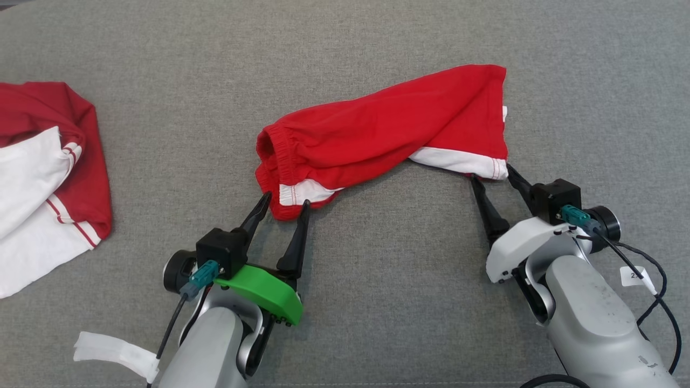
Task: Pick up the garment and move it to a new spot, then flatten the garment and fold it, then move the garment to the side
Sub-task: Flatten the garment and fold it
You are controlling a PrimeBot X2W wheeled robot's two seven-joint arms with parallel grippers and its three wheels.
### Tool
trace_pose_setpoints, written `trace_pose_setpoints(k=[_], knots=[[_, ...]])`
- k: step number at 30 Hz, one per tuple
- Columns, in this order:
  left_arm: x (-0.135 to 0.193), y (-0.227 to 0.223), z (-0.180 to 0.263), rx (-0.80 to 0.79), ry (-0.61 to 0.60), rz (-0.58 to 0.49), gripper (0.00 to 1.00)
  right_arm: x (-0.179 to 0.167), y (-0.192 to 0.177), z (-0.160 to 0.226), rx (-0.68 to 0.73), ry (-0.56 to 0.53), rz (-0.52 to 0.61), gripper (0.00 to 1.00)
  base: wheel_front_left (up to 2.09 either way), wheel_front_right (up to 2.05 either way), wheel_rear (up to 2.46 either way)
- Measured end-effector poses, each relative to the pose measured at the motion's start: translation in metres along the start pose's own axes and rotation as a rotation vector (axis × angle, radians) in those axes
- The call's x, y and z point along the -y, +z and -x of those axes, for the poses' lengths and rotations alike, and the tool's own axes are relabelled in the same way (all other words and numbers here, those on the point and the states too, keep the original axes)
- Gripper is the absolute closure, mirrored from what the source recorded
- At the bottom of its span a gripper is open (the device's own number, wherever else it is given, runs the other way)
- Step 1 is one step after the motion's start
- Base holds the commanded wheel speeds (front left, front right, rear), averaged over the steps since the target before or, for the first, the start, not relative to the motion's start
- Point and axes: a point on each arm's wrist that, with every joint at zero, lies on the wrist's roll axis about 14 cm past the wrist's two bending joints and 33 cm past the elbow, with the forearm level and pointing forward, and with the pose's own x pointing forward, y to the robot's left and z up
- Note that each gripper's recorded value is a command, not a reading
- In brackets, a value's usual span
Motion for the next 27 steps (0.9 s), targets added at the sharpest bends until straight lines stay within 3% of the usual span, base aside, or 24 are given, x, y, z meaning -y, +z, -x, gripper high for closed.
trace_pose_setpoints(k=[13, 23, 24, 25, 27], knots=[[-0.004, -0.003, 0.019, -0.008, 0.036, 0.010, 0.00, -0.001, 0.017, 0.030, 0.070, 0.009, -0.041, 1.00, 0.00, 0.00, 0.00], [0.006, 0.002, 0.040, 0.010, 0.037, 0.011, 0.00, 0.039, -0.002, 0.097, 0.002, -0.056, -0.023, 1.00, 0.00, 0.00, 0.00], [0.008, 0.002, 0.041, 0.011, 0.033, 0.010, 0.00, 0.045, -0.007, 0.102, -0.018, -0.071, -0.011, 0.65, 0.00, 0.00, 0.00], [0.010, 0.003, 0.041, 0.012, 0.028, 0.008, 0.00, 0.053, -0.011, 0.107, -0.034, -0.092, -0.006, 0.00, 0.00, 0.00, 0.00], [0.013, 0.004, 0.041, 0.015, 0.019, 0.005, 0.00, 0.059, -0.010, 0.111, -0.029, -0.118, -0.012, 0.00, 0.00, 0.00, 0.00]])
